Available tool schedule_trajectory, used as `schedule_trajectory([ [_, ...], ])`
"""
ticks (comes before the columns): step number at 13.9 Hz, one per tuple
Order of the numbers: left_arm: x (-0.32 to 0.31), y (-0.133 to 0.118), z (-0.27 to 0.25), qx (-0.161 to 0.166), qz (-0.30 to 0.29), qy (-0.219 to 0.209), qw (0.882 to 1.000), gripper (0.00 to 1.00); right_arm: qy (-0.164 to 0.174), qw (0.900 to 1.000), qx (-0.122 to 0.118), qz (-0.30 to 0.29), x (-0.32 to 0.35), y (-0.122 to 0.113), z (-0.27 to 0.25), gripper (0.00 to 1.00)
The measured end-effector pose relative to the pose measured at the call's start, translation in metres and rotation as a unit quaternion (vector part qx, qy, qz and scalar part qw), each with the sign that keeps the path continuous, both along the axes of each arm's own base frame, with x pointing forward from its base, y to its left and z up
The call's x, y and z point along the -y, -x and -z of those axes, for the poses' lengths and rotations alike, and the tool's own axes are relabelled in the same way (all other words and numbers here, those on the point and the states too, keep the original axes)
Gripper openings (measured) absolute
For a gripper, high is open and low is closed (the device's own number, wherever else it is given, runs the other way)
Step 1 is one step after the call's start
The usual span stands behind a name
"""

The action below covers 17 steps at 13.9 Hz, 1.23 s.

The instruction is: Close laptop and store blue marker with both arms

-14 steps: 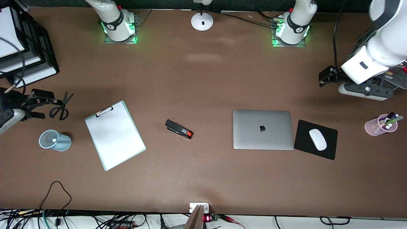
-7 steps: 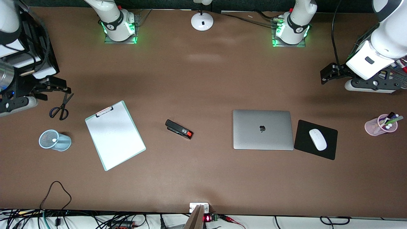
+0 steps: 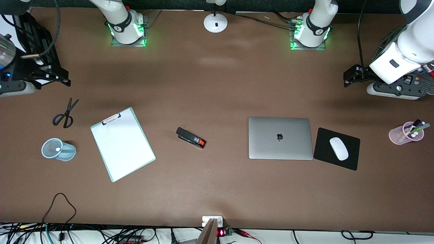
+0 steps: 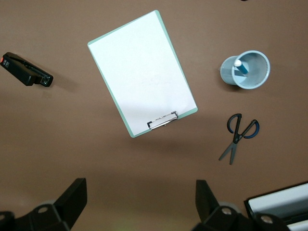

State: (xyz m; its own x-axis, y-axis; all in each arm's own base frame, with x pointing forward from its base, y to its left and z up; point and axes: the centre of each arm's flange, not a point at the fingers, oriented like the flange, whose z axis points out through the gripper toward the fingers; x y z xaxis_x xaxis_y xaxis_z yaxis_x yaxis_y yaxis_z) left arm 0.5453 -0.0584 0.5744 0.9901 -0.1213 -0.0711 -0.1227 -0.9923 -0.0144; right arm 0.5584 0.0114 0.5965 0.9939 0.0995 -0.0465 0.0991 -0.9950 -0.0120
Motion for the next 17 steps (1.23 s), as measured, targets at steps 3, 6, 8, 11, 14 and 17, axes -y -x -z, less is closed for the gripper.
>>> schedule_trajectory([
  [3,0.0,0.0,0.0,0.0,0.001,0.0,1.0,1.0,0.0,1.0,0.005,0.01,0.011,0.004,-0.005,1.0],
  [6,0.0,0.0,0.0,0.0,0.002,0.0,1.0,1.0,0.0,1.0,0.01,0.012,0.013,0.004,-0.006,1.0],
  [8,0.0,0.0,0.0,-0.001,0.002,0.0,1.0,1.0,0.0,1.0,0.011,0.014,0.015,0.003,-0.006,1.0],
  [11,0.0,0.0,0.0,-0.001,0.002,0.0,1.0,1.0,0.0,1.0,0.01,0.019,0.021,0.003,-0.005,1.0],
  [14,0.0,0.0,0.0,-0.001,0.002,0.0,1.0,1.0,0.0,1.0,0.008,0.029,0.032,0.001,-0.002,1.0],
  [17,0.001,0.0,0.0,-0.001,0.003,0.0,1.0,1.0,0.0,1.0,0.009,0.03,0.033,0.0,-0.001,1.0],
])
